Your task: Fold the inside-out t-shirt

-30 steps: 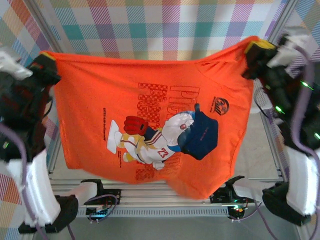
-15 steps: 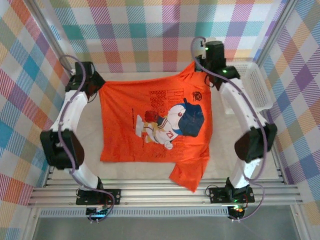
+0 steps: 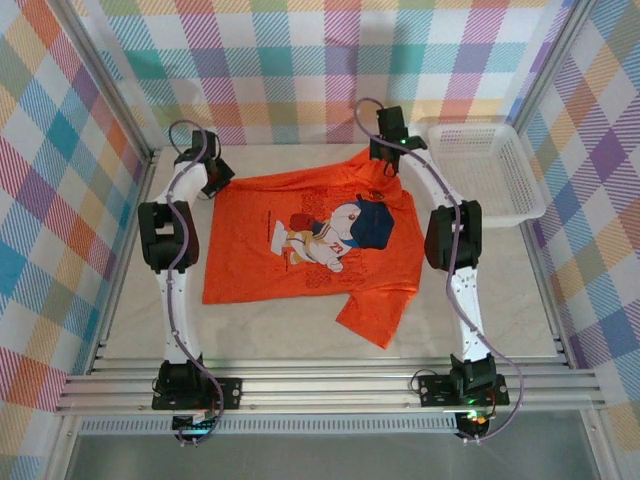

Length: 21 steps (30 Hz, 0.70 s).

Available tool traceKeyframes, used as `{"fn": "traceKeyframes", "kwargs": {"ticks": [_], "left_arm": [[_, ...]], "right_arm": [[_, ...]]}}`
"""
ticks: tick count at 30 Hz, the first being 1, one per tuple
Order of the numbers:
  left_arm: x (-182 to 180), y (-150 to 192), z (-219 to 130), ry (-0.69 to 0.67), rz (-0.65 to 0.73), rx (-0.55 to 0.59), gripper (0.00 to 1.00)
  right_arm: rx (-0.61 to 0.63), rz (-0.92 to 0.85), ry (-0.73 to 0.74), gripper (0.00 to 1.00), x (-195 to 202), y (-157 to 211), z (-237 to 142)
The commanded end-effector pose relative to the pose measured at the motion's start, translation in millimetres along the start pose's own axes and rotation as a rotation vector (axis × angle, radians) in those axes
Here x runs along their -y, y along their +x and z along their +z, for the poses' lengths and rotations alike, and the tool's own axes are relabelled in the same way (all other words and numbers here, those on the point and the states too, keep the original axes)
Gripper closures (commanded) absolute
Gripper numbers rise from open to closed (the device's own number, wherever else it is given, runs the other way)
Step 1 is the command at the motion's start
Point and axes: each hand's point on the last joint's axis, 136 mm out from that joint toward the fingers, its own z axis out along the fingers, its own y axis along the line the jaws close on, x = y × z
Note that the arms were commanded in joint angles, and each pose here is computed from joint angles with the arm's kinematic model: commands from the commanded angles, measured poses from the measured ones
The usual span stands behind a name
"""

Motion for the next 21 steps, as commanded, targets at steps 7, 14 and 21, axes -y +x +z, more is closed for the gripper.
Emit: {"fn": "traceKeyframes", "kwargs": {"ticks": [7,14,21], "left_arm": [[21.1,-53.0,-17.2,0.065,-0.026,0.101,0.69],[25.7,-53.2,-43.8,0.062,-0.013,0.060,0.17],[-4.3,17.7,-130.2,-0.040,0.043,-0.005,0.20]], "right_arm": [[0.243,0.147,-0.058,0.97,-0.7,-66.2,17.9],[0.142,0.163,-0.221,0.37,-25.0,-71.0,-14.2],[-0.225,0.180,-0.310,0.41,-36.5,15.8,-89.4]]}}
